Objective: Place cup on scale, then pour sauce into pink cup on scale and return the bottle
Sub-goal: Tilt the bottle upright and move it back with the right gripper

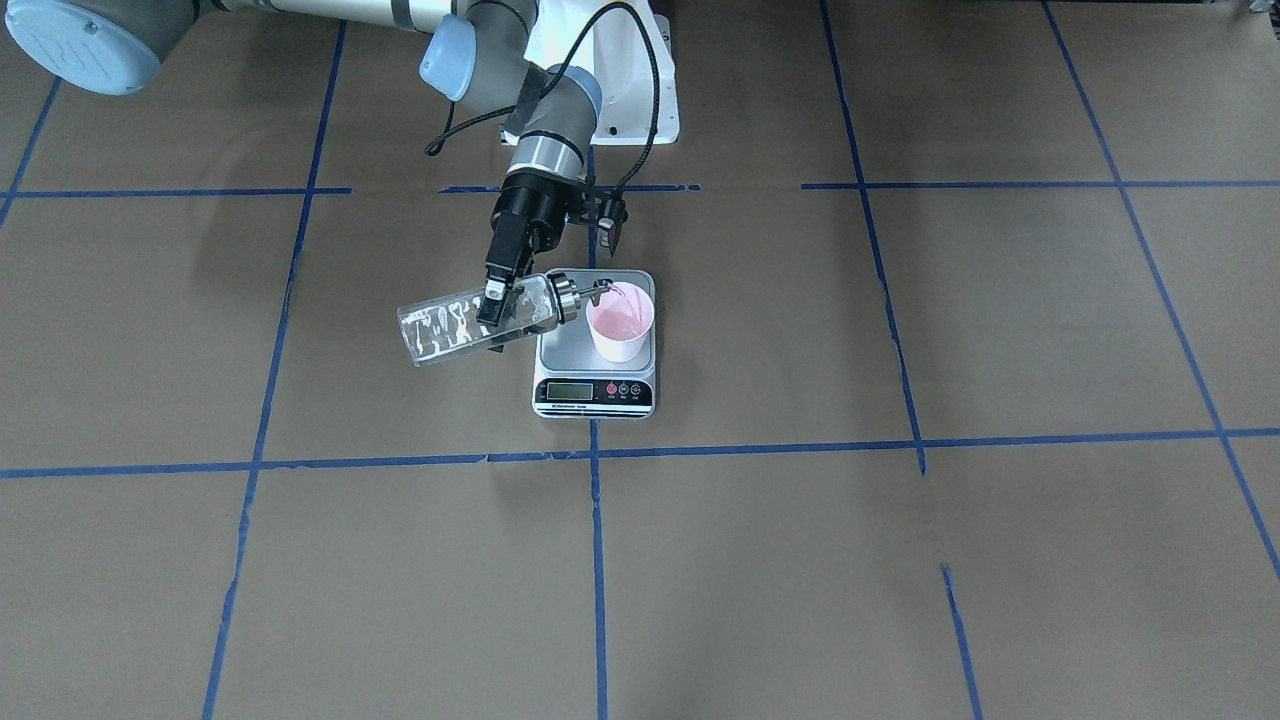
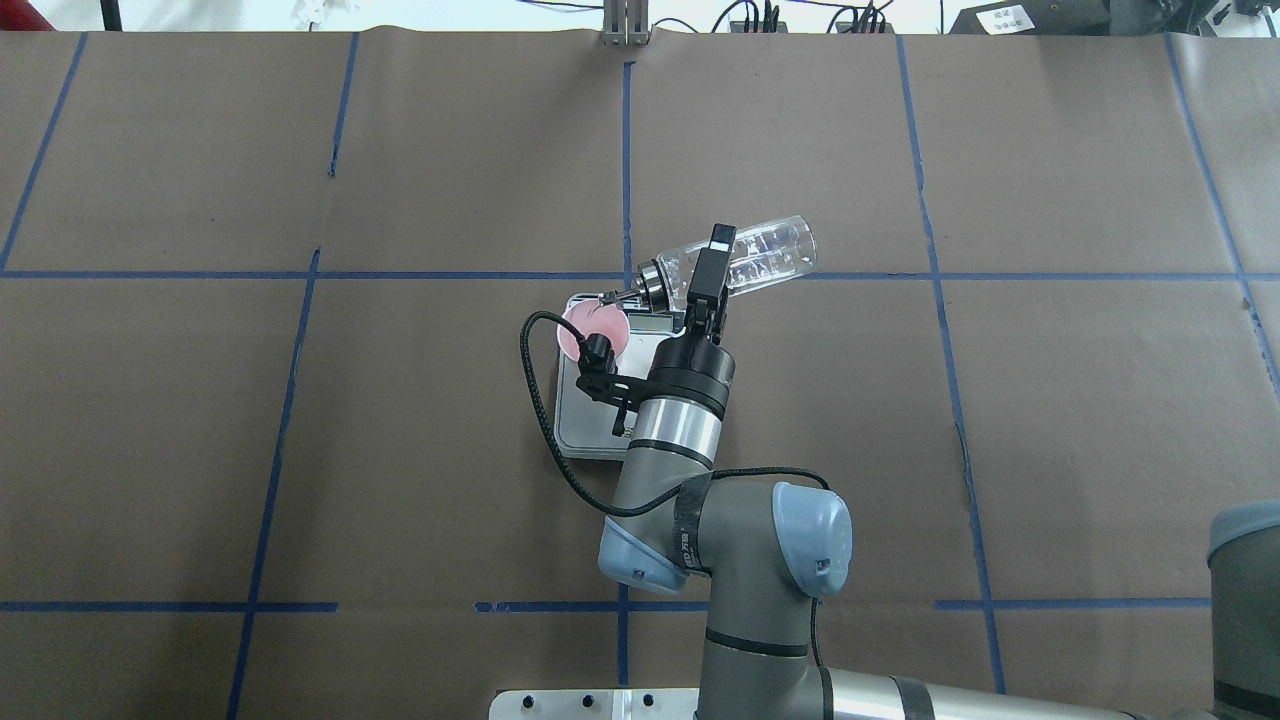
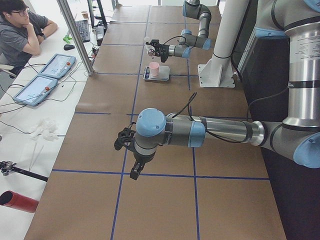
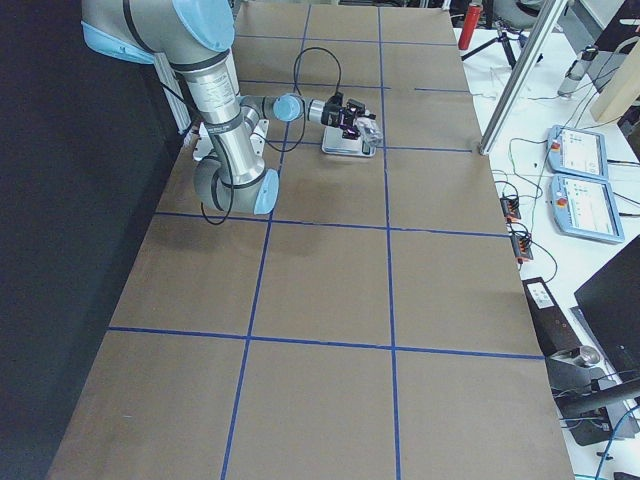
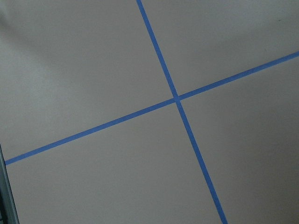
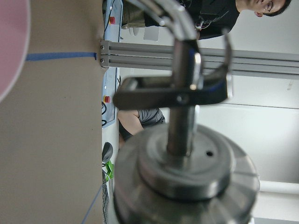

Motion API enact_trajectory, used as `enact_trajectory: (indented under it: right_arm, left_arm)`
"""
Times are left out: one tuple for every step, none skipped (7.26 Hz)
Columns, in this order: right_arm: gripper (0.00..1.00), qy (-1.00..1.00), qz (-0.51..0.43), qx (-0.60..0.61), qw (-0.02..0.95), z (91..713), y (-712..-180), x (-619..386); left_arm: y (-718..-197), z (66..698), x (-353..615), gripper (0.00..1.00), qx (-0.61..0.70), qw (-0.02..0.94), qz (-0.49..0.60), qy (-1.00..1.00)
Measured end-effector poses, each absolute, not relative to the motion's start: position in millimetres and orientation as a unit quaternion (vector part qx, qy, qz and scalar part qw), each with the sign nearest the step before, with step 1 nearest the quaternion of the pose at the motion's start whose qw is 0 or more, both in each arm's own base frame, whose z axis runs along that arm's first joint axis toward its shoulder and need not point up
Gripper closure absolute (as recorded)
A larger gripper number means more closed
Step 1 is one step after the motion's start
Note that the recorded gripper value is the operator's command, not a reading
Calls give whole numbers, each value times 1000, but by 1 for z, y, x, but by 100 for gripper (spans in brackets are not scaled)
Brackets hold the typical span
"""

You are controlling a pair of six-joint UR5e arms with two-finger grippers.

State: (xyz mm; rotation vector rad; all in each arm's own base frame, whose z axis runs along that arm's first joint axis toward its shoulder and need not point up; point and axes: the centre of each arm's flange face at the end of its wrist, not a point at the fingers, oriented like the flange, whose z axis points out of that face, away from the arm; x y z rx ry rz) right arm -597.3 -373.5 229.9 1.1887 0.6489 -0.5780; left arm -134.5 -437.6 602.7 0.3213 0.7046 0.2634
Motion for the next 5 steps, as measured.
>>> enact_trajectory:
  right_arm:
    - [100, 240, -233, 555, 762, 227, -370, -585]
    - [100, 163, -191, 568, 784, 223, -367, -573]
    - [100, 82, -144, 576, 801, 218, -365, -567]
    - [100, 4, -95, 578, 810, 211, -364, -561]
    - [100, -58, -55, 573, 816, 205, -365, -552]
  left_arm:
    - [-438, 603, -134, 0, 157, 917, 128, 342]
    - [-438, 602, -135, 0, 158, 917, 129, 342]
    - [-438, 601, -135, 0, 159, 917, 129, 342]
    - [-438, 600, -135, 0, 160, 917, 130, 341]
    - [-438, 599, -135, 0, 160, 917, 130, 341]
